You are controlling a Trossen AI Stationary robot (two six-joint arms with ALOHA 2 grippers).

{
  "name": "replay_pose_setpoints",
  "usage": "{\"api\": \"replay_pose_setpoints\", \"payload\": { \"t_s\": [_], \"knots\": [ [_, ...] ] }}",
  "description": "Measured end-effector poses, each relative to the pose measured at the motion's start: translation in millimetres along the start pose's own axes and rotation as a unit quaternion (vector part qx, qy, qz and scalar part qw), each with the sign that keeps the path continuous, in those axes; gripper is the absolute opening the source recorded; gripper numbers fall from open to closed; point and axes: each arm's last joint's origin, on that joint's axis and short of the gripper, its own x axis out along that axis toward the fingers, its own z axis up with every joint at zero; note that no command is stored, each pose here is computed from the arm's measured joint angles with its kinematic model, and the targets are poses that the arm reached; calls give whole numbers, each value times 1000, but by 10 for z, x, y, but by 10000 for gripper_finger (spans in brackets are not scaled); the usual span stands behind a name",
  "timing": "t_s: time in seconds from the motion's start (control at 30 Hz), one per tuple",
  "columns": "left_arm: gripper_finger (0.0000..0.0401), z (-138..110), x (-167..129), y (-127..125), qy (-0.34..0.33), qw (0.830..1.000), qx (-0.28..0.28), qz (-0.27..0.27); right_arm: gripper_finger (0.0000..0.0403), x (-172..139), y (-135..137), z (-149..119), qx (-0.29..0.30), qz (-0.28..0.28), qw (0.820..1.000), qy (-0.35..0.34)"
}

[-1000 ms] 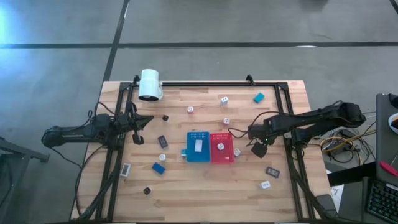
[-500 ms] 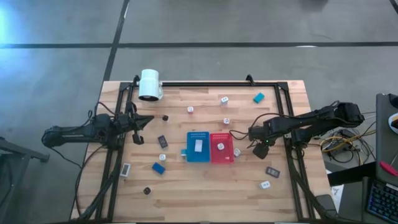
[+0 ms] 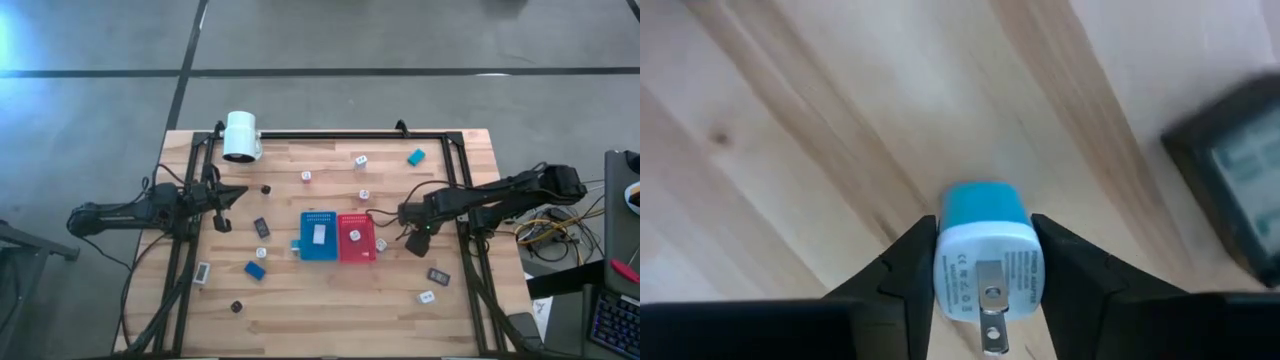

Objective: Sort adapters and digital timers
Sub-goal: Put the right light blue charger adaptor into the red bin

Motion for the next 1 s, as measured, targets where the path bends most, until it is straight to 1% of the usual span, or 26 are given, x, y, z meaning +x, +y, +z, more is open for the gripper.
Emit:
{"api": "replay_pose_setpoints", "payload": {
  "t_s": [0.1, 0.2, 0.27, 0.37, 0.5, 0.6, 0.67, 0.77, 0.83, 0.93, 1.0],
  "knots": [
    [9, 0, 0, 0, 0, 1000, 0, 0, 127, -60, 23, 25, -15, 25, 999, -37],
    [7, 0, 0, 0, 0, 1000, 0, 0, 127, -169, 44, 44, -40, 50, 994, -88],
    [6, -1, 0, 0, 0, 1000, 0, 0, 127, -293, 62, 69, -61, 67, 985, -148],
    [8, -1, 0, 0, 0, 1000, 0, 0, 127, -493, 79, 83, -91, 99, 960, -244],
    [13, -1, 0, 0, 0, 1000, 0, 0, 127, -729, 61, 65, -115, 115, 913, -375],
    [13, -1, 0, 0, 0, 1000, 0, 0, 127, -832, 35, 20, -152, 125, 873, -447],
    [11, -1, 0, 0, 0, 1000, 0, 0, 127, -879, -3, -17, -163, 131, 847, -488],
    [8, -2, 0, -1, 0, 1000, 0, 0, 127, -924, -114, -57, -151, 121, 814, -548],
    [8, -2, 0, -1, 0, 1000, 0, 0, 127, -934, -181, -88, -152, 116, 784, -591],
    [9, -2, 0, -1, 0, 1000, 0, 0, 127, -895, -258, -142, -144, 124, 736, -650],
    [11, -2, 0, -1, 0, 1000, 2, -1, 127, -836, -293, -179, -145, 130, 711, -675]
  ]
}}
